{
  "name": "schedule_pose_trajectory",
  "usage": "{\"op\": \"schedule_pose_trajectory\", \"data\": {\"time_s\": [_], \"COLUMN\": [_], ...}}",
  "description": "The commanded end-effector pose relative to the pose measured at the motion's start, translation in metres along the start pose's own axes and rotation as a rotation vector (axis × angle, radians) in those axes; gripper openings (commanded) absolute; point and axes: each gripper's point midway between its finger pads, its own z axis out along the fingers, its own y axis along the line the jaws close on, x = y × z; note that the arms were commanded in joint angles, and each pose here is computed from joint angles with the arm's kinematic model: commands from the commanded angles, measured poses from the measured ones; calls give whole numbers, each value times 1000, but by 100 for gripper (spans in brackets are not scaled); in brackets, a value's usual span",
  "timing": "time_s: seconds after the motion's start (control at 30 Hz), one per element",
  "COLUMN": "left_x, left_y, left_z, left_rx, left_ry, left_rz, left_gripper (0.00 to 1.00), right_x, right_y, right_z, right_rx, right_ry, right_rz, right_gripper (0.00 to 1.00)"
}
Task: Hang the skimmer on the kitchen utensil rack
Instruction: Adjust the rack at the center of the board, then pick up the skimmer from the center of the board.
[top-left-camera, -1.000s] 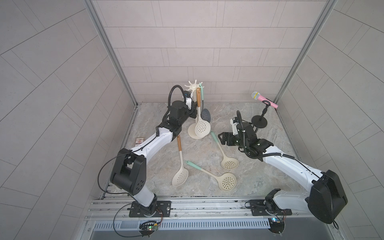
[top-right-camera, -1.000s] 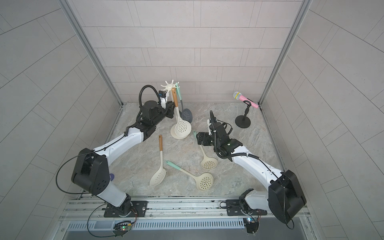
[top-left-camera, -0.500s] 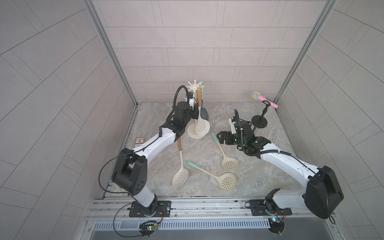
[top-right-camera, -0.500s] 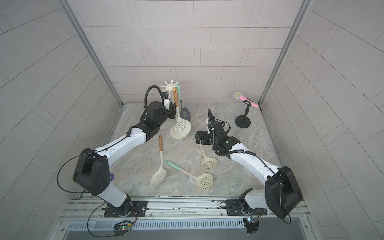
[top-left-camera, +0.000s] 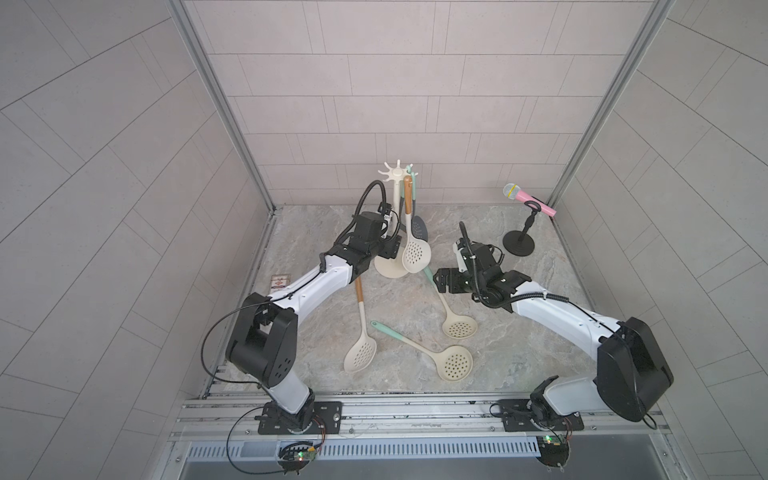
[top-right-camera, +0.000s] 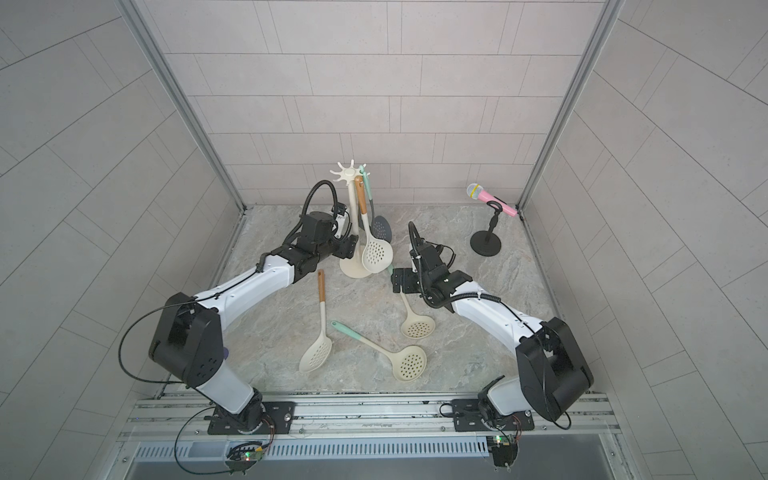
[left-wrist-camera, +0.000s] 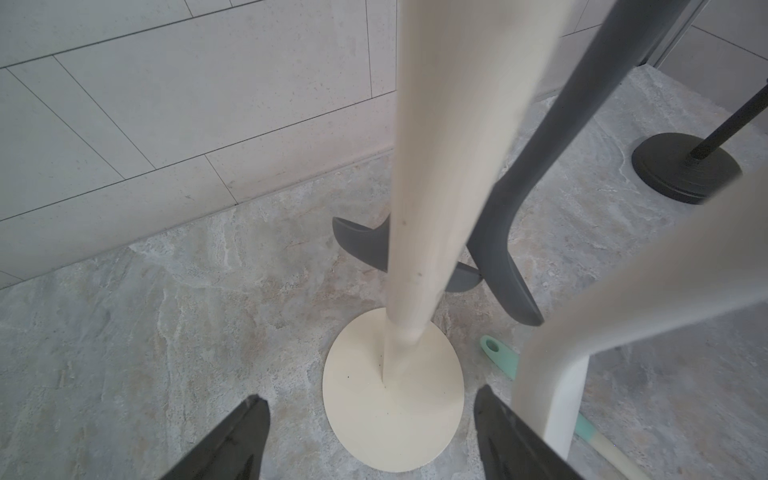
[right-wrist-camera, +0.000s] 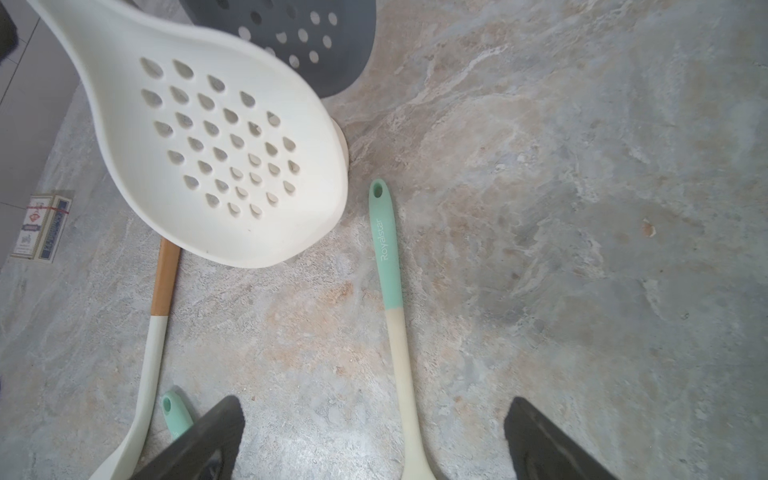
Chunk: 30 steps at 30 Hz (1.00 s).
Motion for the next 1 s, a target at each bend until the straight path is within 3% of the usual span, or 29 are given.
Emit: {"op": "schedule_pose_trajectory", "data": {"time_s": [0.0,0.1,0.3,0.5,0.63,0.97], "left_x": [0,9,32,49,72,116], "left_y": [6,4,30,84,97,115], "left_z": [-15,-21,-56,-94,-121,-171], "left_rx": [-15,11,-45,-45,-56,-115], "left_ry": [14,51,194,231,299,175], "left_rz": [47,96,232,110,159,24], "left_gripper": [88,99,100,100,100,100], "right_x": [9,17,43,62,63,78], "right_y": [-10,-15,-23,-26,-24,-30], "right_z": [4,8,22,36,40,55], "right_rx": [29,30,10,-14,-25,1], "right_ry": [25,51,143,223,234,289], "right_rz": [-26,-27,-36,-67,-86,-68], "right_gripper": [100,100,100,99,100,96]}}
